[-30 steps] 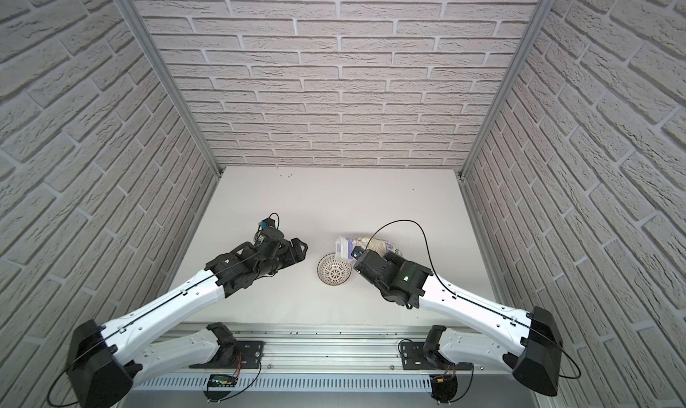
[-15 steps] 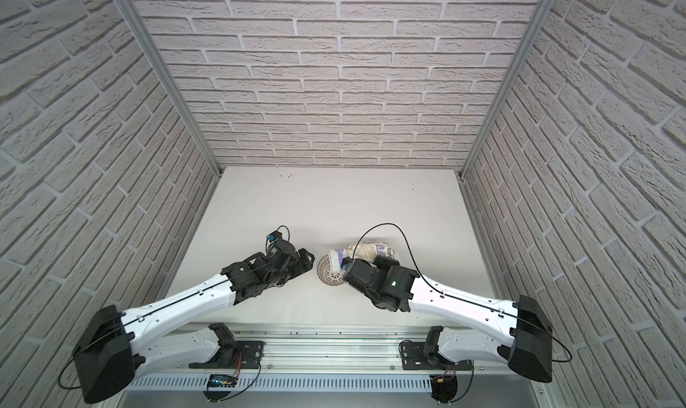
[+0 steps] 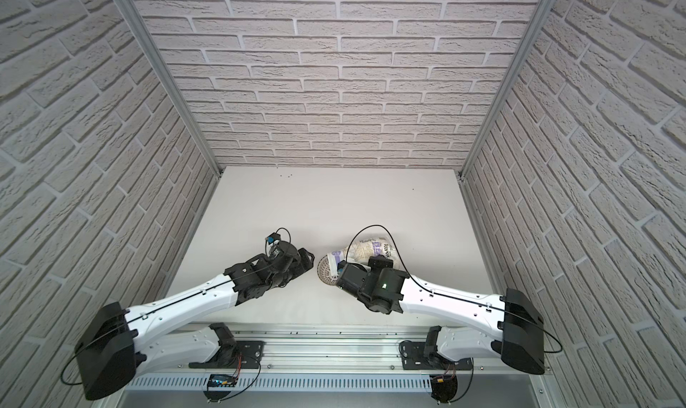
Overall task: Pour the oats into the breakfast bowl
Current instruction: Pour the oats into the bowl.
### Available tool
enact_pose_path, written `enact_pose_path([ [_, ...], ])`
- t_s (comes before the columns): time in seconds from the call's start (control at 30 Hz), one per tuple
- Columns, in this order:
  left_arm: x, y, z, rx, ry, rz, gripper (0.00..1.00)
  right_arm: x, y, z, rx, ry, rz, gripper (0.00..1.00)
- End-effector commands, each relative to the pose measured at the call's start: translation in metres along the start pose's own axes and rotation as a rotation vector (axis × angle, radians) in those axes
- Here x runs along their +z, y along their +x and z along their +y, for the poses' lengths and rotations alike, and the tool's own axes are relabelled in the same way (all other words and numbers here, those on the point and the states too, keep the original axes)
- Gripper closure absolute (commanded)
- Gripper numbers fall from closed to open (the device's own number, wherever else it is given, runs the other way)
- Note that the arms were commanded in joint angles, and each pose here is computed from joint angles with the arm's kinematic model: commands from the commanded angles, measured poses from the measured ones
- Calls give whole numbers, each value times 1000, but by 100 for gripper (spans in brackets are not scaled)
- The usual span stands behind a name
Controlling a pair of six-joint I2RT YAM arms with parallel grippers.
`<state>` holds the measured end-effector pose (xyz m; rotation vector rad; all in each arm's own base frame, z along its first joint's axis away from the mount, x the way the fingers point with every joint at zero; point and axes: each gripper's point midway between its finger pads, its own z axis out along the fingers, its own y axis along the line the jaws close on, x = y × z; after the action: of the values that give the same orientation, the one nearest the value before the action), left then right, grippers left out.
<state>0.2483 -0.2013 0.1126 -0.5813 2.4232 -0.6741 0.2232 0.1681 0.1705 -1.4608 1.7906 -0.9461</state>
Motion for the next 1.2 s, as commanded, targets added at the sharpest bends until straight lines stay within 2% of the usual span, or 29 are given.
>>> enact_pose_path([
  [0.0, 5, 1, 4, -14, -6, -14, 16, -11, -3, -44, 92, 213, 10, 96],
  [0.6, 14, 8, 7, -16, -31, 0, 18, -12, -6, -49, -41, 300, 82, 97],
  [1.17, 21, 12, 4, -15, -34, 17, 19, -25, -12, -58, -80, 374, 71, 97],
])
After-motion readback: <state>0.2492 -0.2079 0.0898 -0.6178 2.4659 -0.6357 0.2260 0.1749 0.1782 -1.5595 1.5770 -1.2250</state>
